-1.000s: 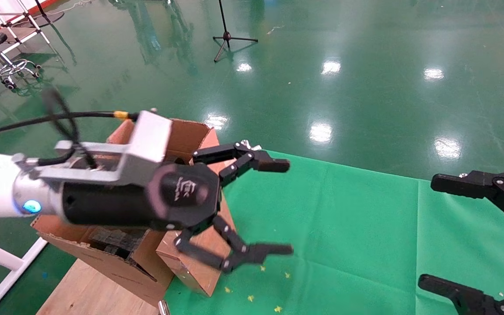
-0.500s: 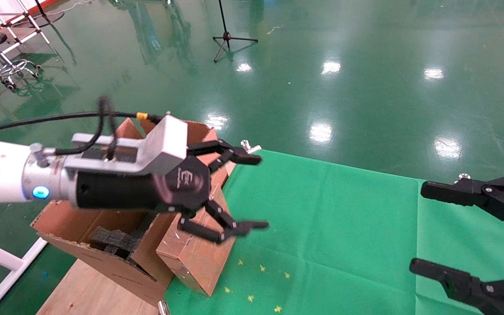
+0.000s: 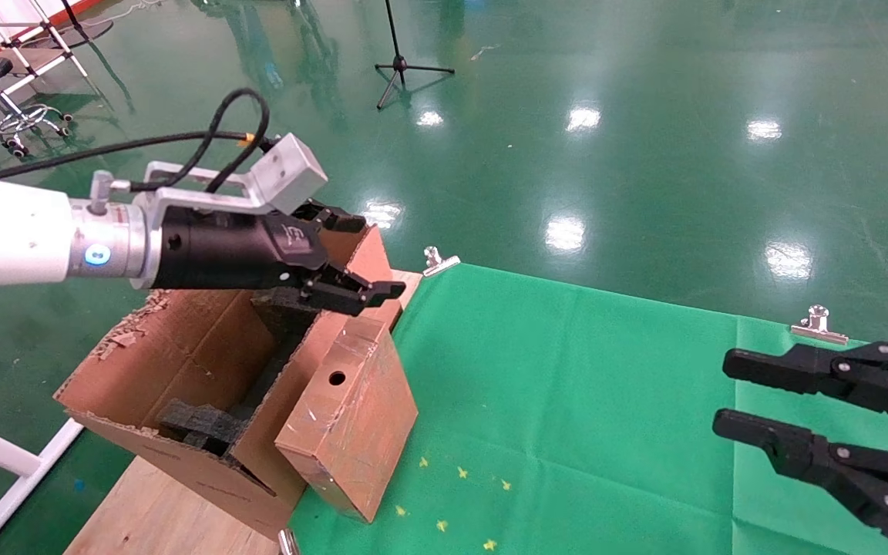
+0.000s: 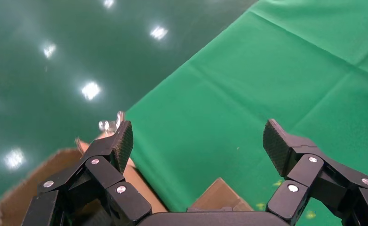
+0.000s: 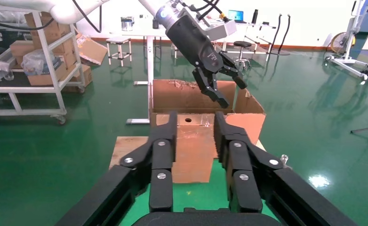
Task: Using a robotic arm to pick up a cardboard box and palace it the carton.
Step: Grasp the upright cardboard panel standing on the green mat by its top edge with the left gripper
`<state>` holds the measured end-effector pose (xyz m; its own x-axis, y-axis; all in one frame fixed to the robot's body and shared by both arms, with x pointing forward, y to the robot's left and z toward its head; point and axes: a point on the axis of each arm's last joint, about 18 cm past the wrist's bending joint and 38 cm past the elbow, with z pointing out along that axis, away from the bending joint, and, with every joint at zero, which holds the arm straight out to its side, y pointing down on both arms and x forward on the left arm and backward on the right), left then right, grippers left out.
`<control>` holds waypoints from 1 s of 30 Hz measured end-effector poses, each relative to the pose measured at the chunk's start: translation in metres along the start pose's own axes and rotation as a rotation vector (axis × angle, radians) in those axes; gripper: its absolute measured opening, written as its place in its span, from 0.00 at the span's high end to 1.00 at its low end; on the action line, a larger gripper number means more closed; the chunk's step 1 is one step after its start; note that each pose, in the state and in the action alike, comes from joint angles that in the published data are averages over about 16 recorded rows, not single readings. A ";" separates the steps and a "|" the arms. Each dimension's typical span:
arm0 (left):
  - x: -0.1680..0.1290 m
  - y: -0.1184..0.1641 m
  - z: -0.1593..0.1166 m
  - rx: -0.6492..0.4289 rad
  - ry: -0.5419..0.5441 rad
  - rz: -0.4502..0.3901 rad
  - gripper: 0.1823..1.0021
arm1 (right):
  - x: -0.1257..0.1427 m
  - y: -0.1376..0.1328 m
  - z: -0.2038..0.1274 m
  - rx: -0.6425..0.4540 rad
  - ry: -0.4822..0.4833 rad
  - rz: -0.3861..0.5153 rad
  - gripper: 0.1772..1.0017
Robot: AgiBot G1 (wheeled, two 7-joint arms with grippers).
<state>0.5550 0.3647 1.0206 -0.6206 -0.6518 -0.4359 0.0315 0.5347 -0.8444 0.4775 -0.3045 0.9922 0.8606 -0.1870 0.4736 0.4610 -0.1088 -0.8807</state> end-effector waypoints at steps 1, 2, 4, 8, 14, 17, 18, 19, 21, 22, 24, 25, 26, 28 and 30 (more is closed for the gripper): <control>-0.001 -0.001 0.000 -0.010 -0.007 -0.029 0.00 | 0.000 0.000 0.000 0.000 0.000 0.000 0.63; -0.002 -0.002 -0.001 -0.018 -0.011 -0.058 0.00 | 0.000 0.000 0.000 0.000 0.000 0.000 0.66; -0.003 -0.003 -0.001 -0.034 -0.014 -0.116 0.00 | 0.000 0.000 0.000 0.000 0.000 0.000 0.72; -0.001 -0.005 -0.003 -0.069 -0.006 -0.223 0.00 | 0.000 0.000 0.000 0.000 0.000 0.000 0.81; 0.005 -0.003 -0.004 -0.147 0.014 -0.330 0.00 | 0.000 0.000 0.000 0.000 0.000 0.000 0.91; 0.007 -0.001 -0.004 -0.193 0.014 -0.356 0.00 | 0.000 0.000 0.000 0.000 0.000 0.000 0.94; 0.008 -0.001 -0.004 -0.208 0.012 -0.362 0.00 | 0.000 0.000 0.000 0.000 0.000 0.000 0.95; 0.008 0.000 -0.004 -0.223 0.010 -0.367 0.00 | 0.000 0.000 0.000 0.000 0.000 0.000 0.95; 0.008 0.001 -0.004 -0.252 0.005 -0.372 0.00 | 0.000 0.000 0.000 0.000 0.000 0.000 0.97; 0.008 0.002 -0.004 -0.265 0.001 -0.373 0.00 | 0.000 0.000 0.000 0.000 0.000 0.000 0.97; 0.008 0.003 -0.004 -0.290 -0.006 -0.373 0.00 | 0.000 0.000 0.000 0.000 0.000 0.000 0.98; 0.008 0.003 -0.004 -0.301 -0.009 -0.373 0.00 | 0.000 0.000 0.000 0.000 0.000 0.000 0.98; 0.008 0.004 -0.003 -0.311 -0.012 -0.373 0.00 | 0.000 0.000 0.000 0.000 0.000 0.000 0.98; 0.008 0.005 -0.002 -0.329 -0.019 -0.372 0.00 | 0.000 0.000 0.000 0.000 0.000 0.000 0.98; 0.008 0.007 0.000 -0.346 -0.024 -0.371 0.00 | 0.000 0.000 0.000 0.000 0.000 0.000 0.98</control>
<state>0.5501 0.3636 1.0114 -0.5228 -0.8415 -0.1365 -0.4517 0.4092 -0.7928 0.4775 -0.3045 0.9922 0.8606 -0.1870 0.4736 0.4610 -0.1088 -0.8807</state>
